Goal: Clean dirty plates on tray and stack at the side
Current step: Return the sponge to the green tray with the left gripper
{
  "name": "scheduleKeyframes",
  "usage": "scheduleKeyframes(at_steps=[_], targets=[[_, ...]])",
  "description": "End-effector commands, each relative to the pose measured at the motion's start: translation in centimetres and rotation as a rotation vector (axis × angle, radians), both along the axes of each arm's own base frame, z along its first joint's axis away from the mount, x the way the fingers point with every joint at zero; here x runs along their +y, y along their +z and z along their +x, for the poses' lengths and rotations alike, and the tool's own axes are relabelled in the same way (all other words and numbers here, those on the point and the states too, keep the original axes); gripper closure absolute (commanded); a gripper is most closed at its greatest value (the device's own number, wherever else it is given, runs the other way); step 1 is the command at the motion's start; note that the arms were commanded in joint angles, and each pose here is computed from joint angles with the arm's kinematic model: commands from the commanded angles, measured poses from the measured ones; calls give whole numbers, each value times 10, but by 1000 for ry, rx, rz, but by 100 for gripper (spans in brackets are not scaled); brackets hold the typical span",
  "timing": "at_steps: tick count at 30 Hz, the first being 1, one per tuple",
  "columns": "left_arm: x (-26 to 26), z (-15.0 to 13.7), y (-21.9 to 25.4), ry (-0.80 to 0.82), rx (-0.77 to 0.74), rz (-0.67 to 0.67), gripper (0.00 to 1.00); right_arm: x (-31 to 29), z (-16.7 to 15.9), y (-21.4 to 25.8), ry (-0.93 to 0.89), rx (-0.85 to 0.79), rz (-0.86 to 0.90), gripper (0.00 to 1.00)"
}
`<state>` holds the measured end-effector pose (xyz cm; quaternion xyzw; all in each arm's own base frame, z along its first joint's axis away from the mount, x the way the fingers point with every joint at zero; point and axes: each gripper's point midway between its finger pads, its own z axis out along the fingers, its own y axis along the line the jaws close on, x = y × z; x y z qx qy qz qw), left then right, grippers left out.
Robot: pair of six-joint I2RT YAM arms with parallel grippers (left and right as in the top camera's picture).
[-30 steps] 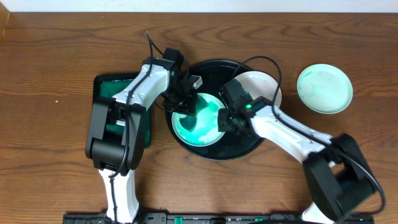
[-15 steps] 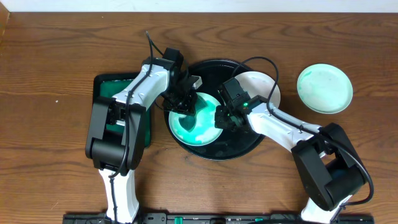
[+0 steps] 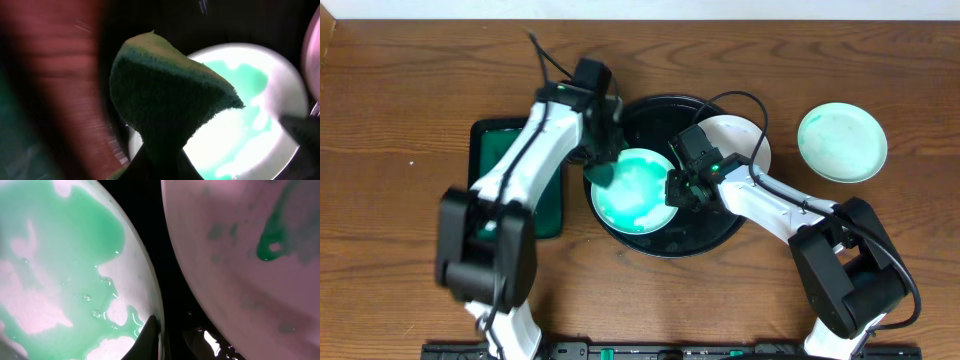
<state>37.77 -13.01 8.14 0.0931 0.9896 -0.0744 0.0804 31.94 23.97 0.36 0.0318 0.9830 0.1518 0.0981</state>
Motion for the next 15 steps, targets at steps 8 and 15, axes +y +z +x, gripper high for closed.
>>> scheduleKeyframes(at_steps=[8,15], targets=[[70,5,58,402,-113,119,92,18,-8,18,247,-57,18,99],[118,-15,41,574,28,158,90,8,9,88,310,-246,-43,99]])
